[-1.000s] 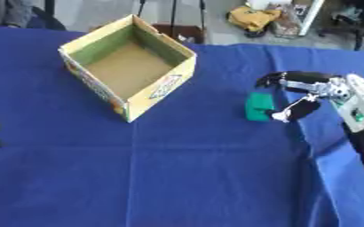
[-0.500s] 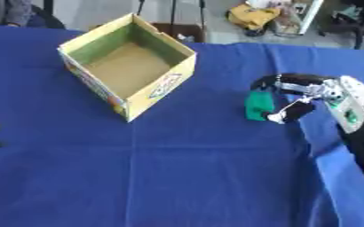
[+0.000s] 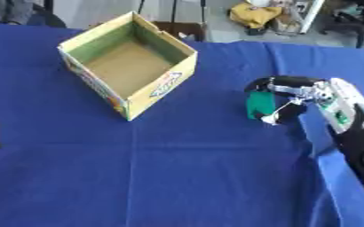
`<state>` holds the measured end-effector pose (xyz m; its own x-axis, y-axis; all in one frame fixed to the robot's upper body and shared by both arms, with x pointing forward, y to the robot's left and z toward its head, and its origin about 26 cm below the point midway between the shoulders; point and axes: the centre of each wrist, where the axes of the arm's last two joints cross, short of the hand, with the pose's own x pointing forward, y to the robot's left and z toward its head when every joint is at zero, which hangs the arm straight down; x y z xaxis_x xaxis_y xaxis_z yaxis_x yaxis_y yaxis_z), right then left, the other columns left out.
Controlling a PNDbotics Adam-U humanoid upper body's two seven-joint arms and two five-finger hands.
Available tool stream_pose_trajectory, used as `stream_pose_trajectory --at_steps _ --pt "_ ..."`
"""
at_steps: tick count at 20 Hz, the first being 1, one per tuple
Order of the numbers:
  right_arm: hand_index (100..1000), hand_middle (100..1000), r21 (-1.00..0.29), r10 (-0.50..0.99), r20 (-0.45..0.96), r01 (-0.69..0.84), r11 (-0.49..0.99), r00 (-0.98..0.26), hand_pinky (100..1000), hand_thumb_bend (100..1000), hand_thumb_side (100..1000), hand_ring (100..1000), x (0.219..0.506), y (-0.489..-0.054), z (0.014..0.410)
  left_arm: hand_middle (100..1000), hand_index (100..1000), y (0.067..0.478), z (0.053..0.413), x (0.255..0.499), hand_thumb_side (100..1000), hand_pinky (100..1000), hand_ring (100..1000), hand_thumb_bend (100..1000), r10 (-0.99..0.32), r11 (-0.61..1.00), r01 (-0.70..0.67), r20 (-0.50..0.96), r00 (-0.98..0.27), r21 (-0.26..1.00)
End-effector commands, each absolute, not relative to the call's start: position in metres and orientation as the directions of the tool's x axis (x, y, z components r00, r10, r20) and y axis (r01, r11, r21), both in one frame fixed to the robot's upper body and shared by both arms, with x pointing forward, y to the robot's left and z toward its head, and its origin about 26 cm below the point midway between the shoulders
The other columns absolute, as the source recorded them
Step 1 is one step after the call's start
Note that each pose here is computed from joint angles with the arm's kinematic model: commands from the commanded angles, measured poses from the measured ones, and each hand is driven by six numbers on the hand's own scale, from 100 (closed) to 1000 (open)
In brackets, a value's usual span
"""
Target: Pick up objects on the table and place them in the box.
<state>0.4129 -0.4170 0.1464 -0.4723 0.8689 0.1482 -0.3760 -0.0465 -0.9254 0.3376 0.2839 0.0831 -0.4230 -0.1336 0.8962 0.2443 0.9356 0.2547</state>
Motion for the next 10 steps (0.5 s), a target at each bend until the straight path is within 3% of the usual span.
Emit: stream_pose_trajectory --at_steps 1,4,5,10 --pt "1000 936 -0.925 0.868 0.104 -0.367 -0.095 -0.487 796 186 290 849 0.4135 -0.4228 0.1595 589 668 0.2871 0.0926 0.3389 1000 602 768 379 -0.150 0.929 0.240 0.881 -0.448 0.281" --pt "997 928 -0.926 0.870 0.100 -0.365 -0.096 -0.482 762 113 206 794 0.4135 -0.4230 0.1590 589 668 0.2871 0.0926 0.3389 1000 602 768 379 -0.150 0.930 0.240 0.881 -0.448 0.280" --pt "995 925 -0.927 0.872 0.098 -0.363 -0.095 -0.480 742 100 107 764 0.4134 -0.4231 0.1590 589 668 0.2871 0.0926 0.3389 1000 602 769 380 -0.150 0.930 0.240 0.881 -0.448 0.280" --pt "991 922 -0.928 0.881 0.091 -0.362 -0.095 -0.464 723 100 100 716 0.4128 -0.4239 0.1588 588 668 0.2871 0.0925 0.3390 1000 602 769 380 -0.149 0.930 0.240 0.882 -0.448 0.279"
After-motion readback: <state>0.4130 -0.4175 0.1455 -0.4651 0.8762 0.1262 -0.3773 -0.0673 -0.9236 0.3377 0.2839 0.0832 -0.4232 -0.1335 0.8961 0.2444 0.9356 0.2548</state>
